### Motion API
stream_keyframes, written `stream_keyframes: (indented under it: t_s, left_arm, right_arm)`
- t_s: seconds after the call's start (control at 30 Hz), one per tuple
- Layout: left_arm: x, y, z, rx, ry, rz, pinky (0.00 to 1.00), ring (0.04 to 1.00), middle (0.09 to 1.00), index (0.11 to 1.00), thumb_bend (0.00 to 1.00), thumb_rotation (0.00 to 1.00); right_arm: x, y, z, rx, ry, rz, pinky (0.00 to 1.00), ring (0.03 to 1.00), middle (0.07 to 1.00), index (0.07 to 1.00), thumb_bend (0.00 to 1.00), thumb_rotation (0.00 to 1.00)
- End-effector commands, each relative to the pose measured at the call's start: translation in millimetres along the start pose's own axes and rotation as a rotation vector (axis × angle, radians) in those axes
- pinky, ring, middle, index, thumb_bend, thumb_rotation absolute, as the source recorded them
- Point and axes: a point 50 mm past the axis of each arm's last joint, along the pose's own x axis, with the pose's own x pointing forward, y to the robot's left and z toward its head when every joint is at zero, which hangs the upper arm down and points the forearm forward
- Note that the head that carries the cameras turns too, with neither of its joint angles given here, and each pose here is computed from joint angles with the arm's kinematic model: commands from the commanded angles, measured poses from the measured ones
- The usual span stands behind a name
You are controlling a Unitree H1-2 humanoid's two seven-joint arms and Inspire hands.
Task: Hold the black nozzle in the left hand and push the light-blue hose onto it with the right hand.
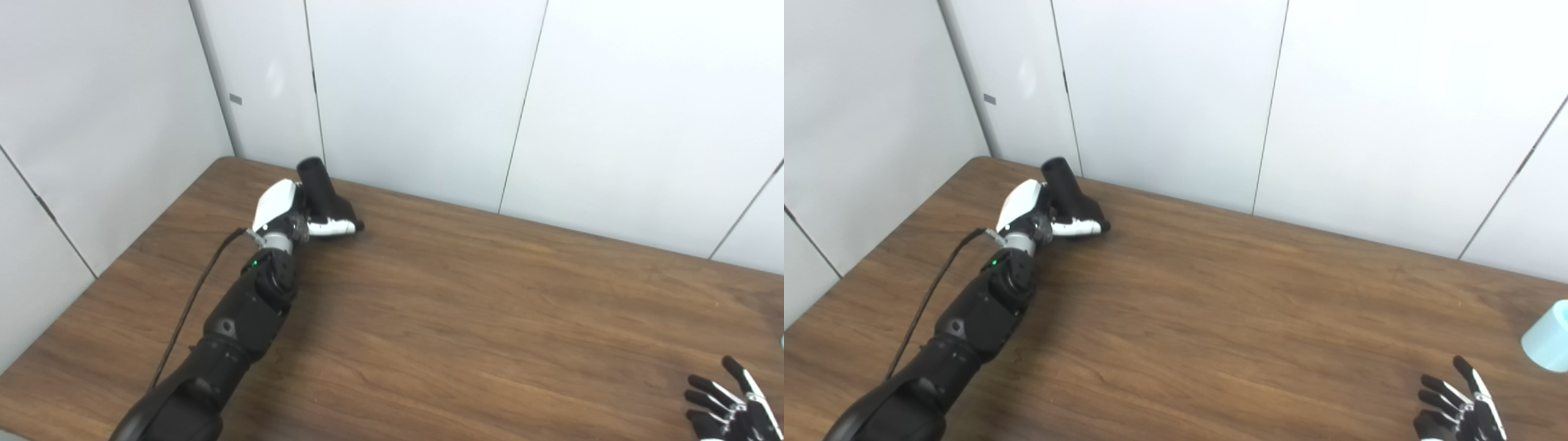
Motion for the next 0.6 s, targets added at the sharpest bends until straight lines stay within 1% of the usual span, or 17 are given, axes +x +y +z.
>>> stream_keyframes:
  t_s: [0.0,0.07,0.17,0.27,0.33,0.43,0.57]
  left_arm:
    - [-1,2,14,0.008,-0.062,0.007,1.00,0.766,0.548,0.457,0.51,0.00]
    - [-7,-3,15,0.017,-0.088,0.007,0.98,0.761,0.544,0.457,0.51,0.00]
    - [-20,-14,17,0.041,-0.132,0.014,0.94,0.742,0.541,0.455,0.52,0.00]
    - [-33,-24,20,0.092,-0.172,0.014,0.92,0.722,0.532,0.456,0.52,0.00]
    - [-41,-31,22,0.125,-0.201,0.014,0.92,0.703,0.520,0.465,0.52,0.00]
    - [-53,-41,25,0.163,-0.248,0.003,0.94,0.680,0.504,0.480,0.52,0.00]
    - [-69,-54,35,0.159,-0.293,-0.013,0.97,0.676,0.483,0.494,0.52,0.00]
  right_arm:
    - [-13,7,-14,0.024,0.053,0.006,0.65,0.750,0.770,0.908,0.58,0.72]
    - [-12,8,-15,0.035,0.050,0.009,0.63,0.737,0.776,0.915,0.56,0.72]
    - [-10,10,-14,0.046,0.043,0.008,0.61,0.712,0.778,0.917,0.52,0.73]
    - [-7,13,-15,0.055,0.033,0.005,0.62,0.740,0.780,0.922,0.47,0.73]
    - [-5,14,-16,0.048,0.032,0.002,0.62,0.739,0.778,0.922,0.46,0.76]
    - [-2,18,-18,0.045,0.026,0.002,0.62,0.735,0.778,0.924,0.45,0.79]
    - [1,23,-16,0.036,0.027,0.007,0.62,0.746,0.784,0.925,0.43,0.81]
